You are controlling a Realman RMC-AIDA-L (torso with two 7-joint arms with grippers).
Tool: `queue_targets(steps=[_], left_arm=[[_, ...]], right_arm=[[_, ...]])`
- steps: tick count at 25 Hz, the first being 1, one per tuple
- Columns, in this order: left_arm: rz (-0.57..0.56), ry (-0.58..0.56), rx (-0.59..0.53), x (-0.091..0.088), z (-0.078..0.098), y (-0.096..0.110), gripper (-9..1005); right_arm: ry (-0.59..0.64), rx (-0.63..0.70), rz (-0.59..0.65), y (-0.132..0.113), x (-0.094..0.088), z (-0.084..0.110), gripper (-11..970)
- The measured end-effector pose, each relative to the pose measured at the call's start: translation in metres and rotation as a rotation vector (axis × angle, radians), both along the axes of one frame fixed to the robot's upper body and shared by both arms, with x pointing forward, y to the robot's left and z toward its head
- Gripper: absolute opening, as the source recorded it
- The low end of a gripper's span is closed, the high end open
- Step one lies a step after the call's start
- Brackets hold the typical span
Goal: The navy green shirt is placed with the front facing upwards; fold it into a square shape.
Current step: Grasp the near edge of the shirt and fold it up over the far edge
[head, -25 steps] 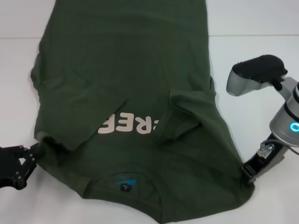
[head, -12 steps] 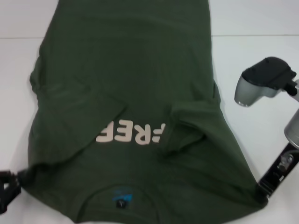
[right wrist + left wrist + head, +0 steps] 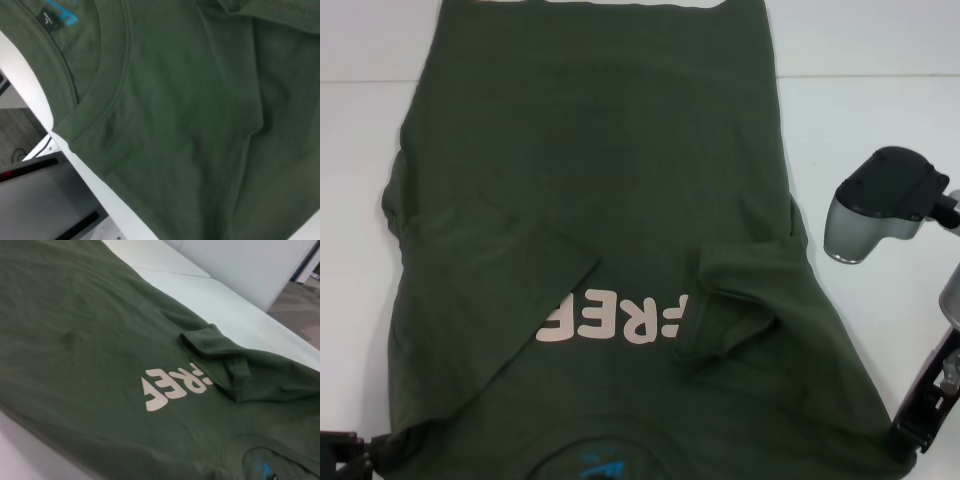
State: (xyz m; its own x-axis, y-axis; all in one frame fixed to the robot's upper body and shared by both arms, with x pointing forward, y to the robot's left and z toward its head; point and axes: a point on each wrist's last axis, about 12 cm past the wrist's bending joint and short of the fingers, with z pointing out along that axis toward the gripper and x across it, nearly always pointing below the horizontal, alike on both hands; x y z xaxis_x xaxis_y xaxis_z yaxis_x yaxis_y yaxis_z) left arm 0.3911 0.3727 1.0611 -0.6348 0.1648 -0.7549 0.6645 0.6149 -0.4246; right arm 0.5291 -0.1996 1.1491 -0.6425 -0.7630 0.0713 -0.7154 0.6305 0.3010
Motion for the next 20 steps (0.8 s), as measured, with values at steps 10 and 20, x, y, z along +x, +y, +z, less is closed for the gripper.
queue_targets(steps=[10,20], left_arm=[[0.060,-0.081,-0.058,0.024,0.010,-0.002,18],[0.100,-0.144,-0.091,0.067,0.026,-0.013,18]], right_arm=[[-0.274,0.121,0.009,-0.015,0.026,0.028,11],[-0.520,0.198,-0.093,-0.027,0.054,0.039,10]])
